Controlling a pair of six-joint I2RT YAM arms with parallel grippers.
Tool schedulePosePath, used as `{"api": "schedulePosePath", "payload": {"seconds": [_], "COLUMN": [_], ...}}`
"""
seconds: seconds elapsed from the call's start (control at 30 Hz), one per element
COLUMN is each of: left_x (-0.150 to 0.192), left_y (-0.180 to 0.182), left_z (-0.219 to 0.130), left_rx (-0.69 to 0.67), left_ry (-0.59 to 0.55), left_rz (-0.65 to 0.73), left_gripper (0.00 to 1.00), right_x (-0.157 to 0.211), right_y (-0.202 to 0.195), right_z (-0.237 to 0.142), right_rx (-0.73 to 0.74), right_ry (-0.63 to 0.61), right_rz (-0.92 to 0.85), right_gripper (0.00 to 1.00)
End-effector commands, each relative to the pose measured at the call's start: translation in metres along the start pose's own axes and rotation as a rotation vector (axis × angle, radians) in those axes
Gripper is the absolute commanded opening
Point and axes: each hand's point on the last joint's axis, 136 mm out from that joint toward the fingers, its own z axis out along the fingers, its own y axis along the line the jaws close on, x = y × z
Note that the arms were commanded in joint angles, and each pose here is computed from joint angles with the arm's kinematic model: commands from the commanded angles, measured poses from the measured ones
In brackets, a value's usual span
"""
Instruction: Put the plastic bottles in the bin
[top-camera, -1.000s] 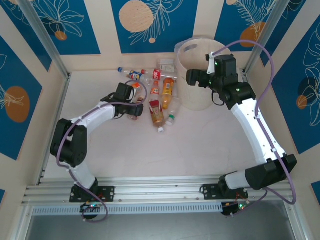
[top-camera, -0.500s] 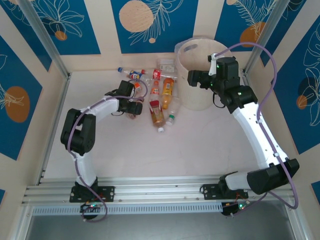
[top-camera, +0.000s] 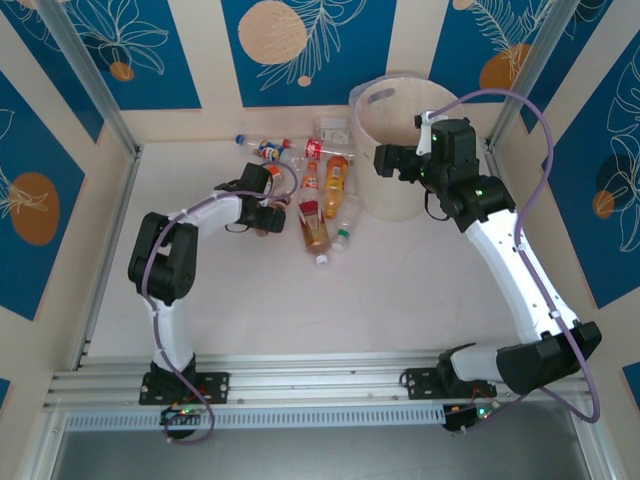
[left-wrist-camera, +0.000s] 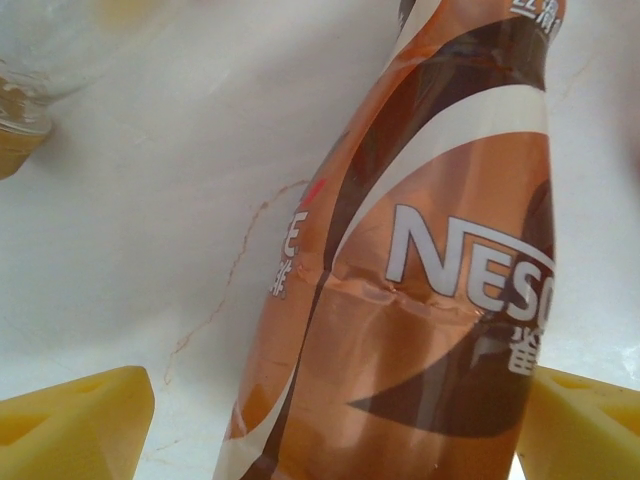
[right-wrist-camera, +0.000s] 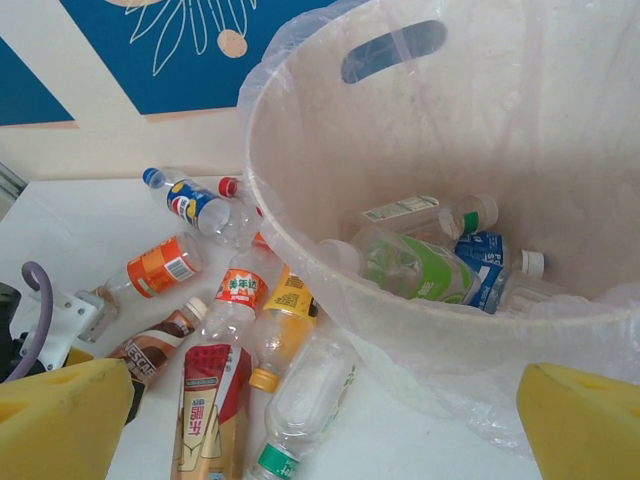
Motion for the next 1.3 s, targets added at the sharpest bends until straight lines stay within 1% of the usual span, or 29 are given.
{"api": "schedulePosePath", "payload": {"seconds": [0.0, 0.33, 0.43, 0.53, 0.63, 0.77, 0.87, 1.0, 1.1, 1.27], "left_x": [-0.002, -0.002, -0.002, -0.004, -0.009, -0.018, -0.027, -0.040, -0.048, -0.060], "left_y": [0.004, -0.006, -0.007, -0.006, -0.007, -0.010, -0.014, -0.029, -0.044, -0.084], "left_z": [0.000, 0.015, 0.016, 0.015, 0.006, -0.022, -0.055, -0.102, -0.136, -0.192], "left_rx": [-0.013, 0.040, 0.044, 0.041, 0.045, 0.074, 0.111, 0.203, 0.282, 0.471], "left_ry": [0.014, 0.030, 0.032, 0.025, 0.001, -0.069, -0.153, -0.272, -0.358, -0.524], "left_rz": [0.001, 0.001, 0.004, 0.001, -0.002, -0.014, -0.026, -0.035, -0.022, 0.060], "left_gripper": [0.89, 0.90, 0.82, 0.70, 0.65, 0.58, 0.57, 0.57, 0.57, 0.57], "right_x": [-0.009, -0.007, -0.005, -0.004, -0.001, 0.003, 0.006, 0.005, 0.004, -0.003], "right_y": [0.005, 0.008, 0.009, 0.010, 0.013, 0.016, 0.023, 0.034, 0.048, 0.081], "right_z": [-0.007, -0.006, -0.006, -0.005, -0.004, -0.003, -0.004, -0.008, -0.009, -0.010], "right_rx": [-0.015, -0.009, -0.009, -0.014, -0.019, -0.035, -0.072, -0.137, -0.214, -0.419], "right_ry": [-0.042, -0.039, -0.037, -0.032, -0.021, -0.003, 0.013, 0.022, 0.038, 0.095], "right_rz": [0.020, 0.013, 0.017, 0.017, 0.016, 0.041, 0.082, 0.138, 0.173, 0.245], "right_gripper": [0.99, 0.99, 0.99, 0.99, 0.99, 0.99, 0.99, 0.99, 0.99, 1.00]}}
